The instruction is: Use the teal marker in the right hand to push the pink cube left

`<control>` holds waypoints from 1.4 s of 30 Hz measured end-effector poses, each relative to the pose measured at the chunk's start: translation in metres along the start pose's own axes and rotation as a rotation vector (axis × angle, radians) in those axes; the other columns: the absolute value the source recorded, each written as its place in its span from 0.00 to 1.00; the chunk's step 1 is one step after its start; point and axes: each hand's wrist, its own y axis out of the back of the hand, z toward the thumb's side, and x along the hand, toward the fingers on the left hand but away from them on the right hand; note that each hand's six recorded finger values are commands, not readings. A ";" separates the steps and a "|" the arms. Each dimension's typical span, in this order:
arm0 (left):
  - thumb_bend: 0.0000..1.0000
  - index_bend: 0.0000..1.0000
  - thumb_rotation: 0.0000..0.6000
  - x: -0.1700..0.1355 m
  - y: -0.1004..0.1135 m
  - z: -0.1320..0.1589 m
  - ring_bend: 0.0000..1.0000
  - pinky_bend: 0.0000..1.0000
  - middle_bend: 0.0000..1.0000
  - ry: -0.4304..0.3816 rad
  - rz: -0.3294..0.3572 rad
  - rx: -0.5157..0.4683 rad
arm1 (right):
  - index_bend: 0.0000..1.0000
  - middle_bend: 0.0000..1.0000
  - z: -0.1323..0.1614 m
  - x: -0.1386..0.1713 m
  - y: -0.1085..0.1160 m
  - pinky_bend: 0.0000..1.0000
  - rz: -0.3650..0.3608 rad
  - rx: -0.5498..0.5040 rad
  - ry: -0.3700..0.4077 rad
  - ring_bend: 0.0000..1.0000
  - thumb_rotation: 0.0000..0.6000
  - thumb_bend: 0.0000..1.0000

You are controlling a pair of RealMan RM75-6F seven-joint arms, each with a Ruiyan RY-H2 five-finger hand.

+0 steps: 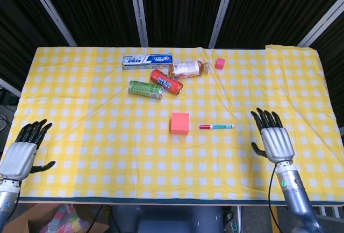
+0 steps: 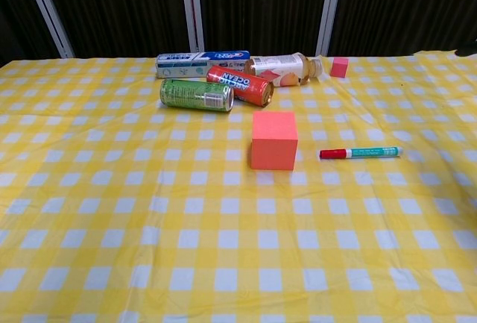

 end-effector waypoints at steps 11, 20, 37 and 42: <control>0.00 0.00 1.00 0.002 0.000 -0.001 0.00 0.00 0.00 0.001 -0.008 -0.010 | 0.19 0.00 0.044 -0.054 -0.013 0.00 0.078 -0.013 -0.031 0.00 1.00 0.38; 0.00 0.00 1.00 0.003 0.000 -0.002 0.00 0.00 0.00 0.006 -0.016 -0.024 | 0.30 0.03 0.056 -0.084 -0.027 0.00 0.113 0.005 -0.062 0.00 1.00 0.38; 0.00 0.00 1.00 0.005 0.001 -0.005 0.00 0.00 0.00 0.016 -0.026 -0.049 | 0.32 0.04 0.072 -0.113 -0.070 0.00 0.187 0.008 -0.091 0.00 1.00 0.38; 0.00 0.00 1.00 0.005 0.001 -0.006 0.00 0.00 0.00 0.019 -0.027 -0.051 | 0.34 0.05 0.075 -0.116 -0.083 0.00 0.208 0.012 -0.091 0.00 1.00 0.38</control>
